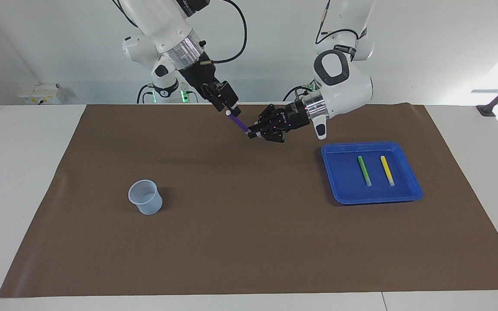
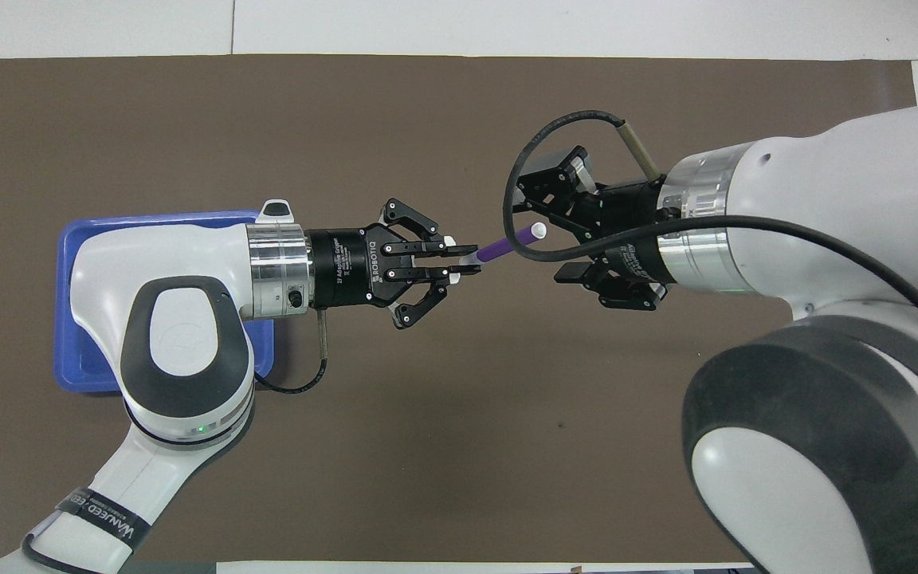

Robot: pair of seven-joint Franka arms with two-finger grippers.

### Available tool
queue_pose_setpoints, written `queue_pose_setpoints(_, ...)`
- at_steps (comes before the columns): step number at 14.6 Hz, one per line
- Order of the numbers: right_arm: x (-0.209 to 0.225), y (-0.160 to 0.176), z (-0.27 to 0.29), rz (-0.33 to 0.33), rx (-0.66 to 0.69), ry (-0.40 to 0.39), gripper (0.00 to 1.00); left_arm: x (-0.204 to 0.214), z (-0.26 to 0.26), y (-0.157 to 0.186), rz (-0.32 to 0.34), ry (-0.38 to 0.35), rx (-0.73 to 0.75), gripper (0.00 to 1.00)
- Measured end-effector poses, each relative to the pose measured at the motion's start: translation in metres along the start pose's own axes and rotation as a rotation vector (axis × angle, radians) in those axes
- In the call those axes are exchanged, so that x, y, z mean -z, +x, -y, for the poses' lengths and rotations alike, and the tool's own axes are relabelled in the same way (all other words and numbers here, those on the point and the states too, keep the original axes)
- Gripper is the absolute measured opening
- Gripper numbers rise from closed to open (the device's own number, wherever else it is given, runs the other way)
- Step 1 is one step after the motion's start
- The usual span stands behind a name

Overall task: Transfer and insert pens with both arms
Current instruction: 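Grasp the purple pen tip with the right gripper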

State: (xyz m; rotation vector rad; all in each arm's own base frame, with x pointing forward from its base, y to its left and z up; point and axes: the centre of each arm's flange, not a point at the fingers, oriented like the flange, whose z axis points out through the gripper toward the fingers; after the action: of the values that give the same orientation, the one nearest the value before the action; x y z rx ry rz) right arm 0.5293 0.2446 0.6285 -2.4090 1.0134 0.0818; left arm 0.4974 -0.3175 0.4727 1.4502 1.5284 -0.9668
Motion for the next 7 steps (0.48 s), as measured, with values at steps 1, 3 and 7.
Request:
queue_pose_setpoints(1, -0.0002, 0.0002, -0.0001, 0.0, 0.003, 0.0, 0.73, 0.0, 0.0, 0.0, 0.002, -0.001, 0.002, 0.17)
queue_pose_setpoints(3, -0.0006, 0.0012, 0.0002, -0.006, 0.013, 0.008, 0.62, -0.0001, 0.0001, 0.0003, 0.004, -0.002, 0.004, 0.17)
queue_pose_setpoints(7, -0.0058, 0.0064, -0.0015, -0.025, 0.01, 0.034, 0.62, -0.0019, 0.0013, -0.0002, 0.004, -0.003, 0.005, 0.17)
